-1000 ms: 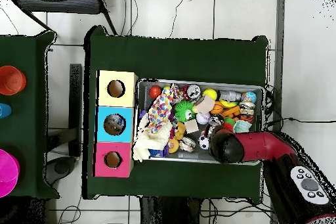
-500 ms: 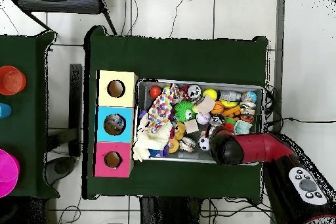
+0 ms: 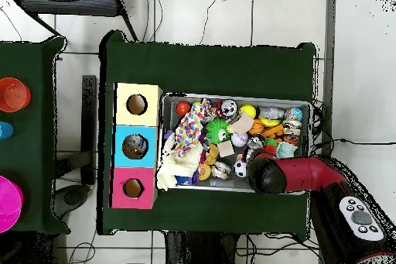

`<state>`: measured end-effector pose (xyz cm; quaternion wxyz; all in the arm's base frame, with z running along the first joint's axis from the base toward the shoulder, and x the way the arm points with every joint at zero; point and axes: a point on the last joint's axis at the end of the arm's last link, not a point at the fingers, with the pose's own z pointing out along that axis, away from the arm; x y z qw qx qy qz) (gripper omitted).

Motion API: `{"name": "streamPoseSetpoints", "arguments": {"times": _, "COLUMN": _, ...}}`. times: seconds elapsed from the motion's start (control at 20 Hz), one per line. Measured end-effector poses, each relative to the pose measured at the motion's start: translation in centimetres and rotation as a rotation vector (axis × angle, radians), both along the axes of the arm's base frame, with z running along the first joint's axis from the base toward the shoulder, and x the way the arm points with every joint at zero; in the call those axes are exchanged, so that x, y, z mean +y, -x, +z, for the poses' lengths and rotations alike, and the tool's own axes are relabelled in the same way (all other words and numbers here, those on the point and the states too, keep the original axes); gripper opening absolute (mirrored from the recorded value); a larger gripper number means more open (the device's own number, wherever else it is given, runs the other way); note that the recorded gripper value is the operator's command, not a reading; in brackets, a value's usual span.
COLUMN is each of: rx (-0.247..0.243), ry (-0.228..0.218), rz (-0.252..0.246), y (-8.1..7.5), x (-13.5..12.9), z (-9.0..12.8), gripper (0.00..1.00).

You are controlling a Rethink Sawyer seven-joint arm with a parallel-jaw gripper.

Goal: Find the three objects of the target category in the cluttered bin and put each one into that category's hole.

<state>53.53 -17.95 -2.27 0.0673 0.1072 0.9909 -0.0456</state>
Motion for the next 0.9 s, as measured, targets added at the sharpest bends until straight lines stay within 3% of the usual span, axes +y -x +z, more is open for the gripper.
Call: {"name": "streamPoseSetpoints", "arguments": {"times": 0.9, "rx": 0.001, "ry": 0.020, "rz": 0.008, "y": -0.22, "x": -0.13, "z": 0.15, "gripper": 1.00}}
